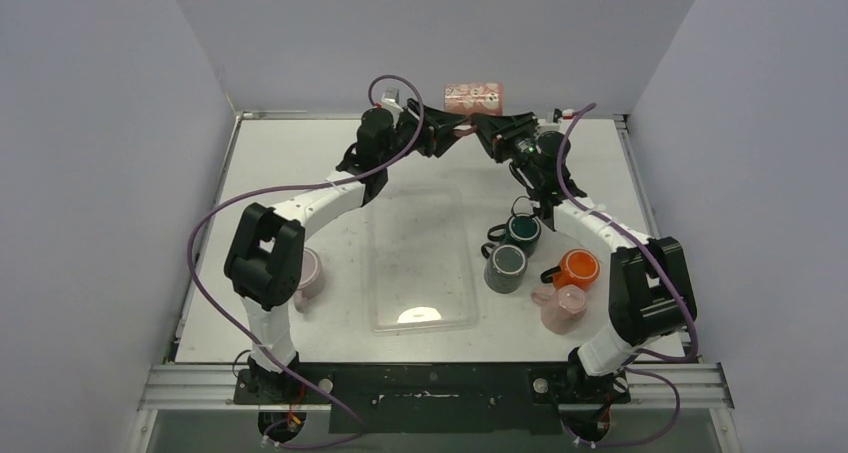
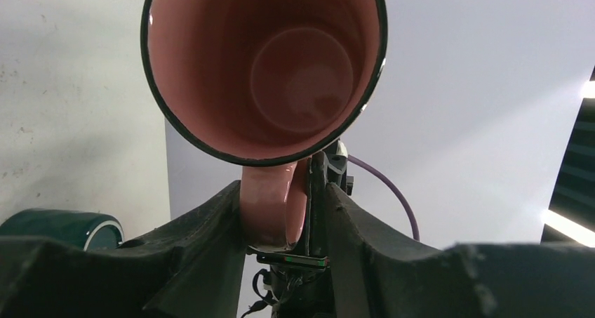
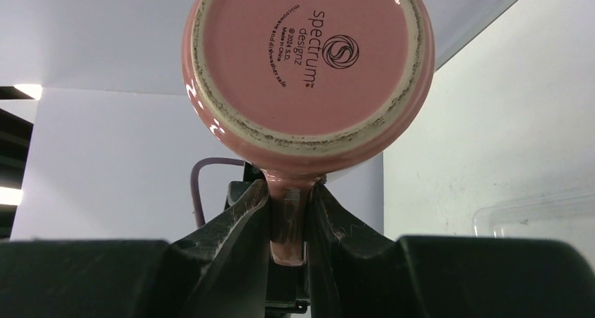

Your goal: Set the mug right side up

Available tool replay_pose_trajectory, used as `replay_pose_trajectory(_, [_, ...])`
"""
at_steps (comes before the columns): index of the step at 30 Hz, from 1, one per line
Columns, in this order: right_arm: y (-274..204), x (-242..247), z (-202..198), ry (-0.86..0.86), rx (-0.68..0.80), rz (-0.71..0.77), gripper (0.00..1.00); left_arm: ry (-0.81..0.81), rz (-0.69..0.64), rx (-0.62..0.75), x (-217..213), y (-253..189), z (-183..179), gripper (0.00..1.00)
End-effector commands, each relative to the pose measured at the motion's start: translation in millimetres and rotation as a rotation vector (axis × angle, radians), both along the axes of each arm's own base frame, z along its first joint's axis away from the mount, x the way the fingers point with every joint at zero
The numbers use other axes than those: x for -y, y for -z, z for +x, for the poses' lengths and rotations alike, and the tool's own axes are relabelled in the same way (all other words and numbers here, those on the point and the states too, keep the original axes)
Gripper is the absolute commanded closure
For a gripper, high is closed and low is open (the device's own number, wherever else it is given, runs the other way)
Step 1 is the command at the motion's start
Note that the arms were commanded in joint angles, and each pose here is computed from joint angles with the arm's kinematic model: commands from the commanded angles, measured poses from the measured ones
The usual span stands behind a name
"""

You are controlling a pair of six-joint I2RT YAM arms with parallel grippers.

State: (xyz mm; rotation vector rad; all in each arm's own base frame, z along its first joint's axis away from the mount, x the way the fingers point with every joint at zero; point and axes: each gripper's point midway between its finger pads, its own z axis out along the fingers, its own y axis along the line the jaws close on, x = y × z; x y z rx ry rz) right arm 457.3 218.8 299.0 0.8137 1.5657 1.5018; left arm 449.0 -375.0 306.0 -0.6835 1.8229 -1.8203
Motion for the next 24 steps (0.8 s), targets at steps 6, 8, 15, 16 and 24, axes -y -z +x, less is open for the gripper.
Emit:
replay_pose_trajectory(6, [-71,-6,-25,-0.063,0.244,0.127,0.95,-0.029,-0.076,0.127,-8,-45,11,0.70])
replay_pose_trajectory(8, [-69,-8,-27,-0.069,0.242,0.136,0.95,-0.025,-0.083,0.134,-8,-45,11,0.73])
replay_pose_trajectory(15, [-69,-14,-31,-0.086,0.240,0.145,0.95,-0.021,-0.064,0.193,-11,-53,9,0.78])
replay_pose_trajectory(16, [-69,-15,-32,-0.088,0.237,0.146,0.95,-0.026,-0.055,0.204,-12,-54,9,0.79])
replay_pose_trajectory(24, [-55,-21,-38,-0.118,0.219,0.131,0.95,-0.049,-0.044,0.326,-22,-79,10,1.00])
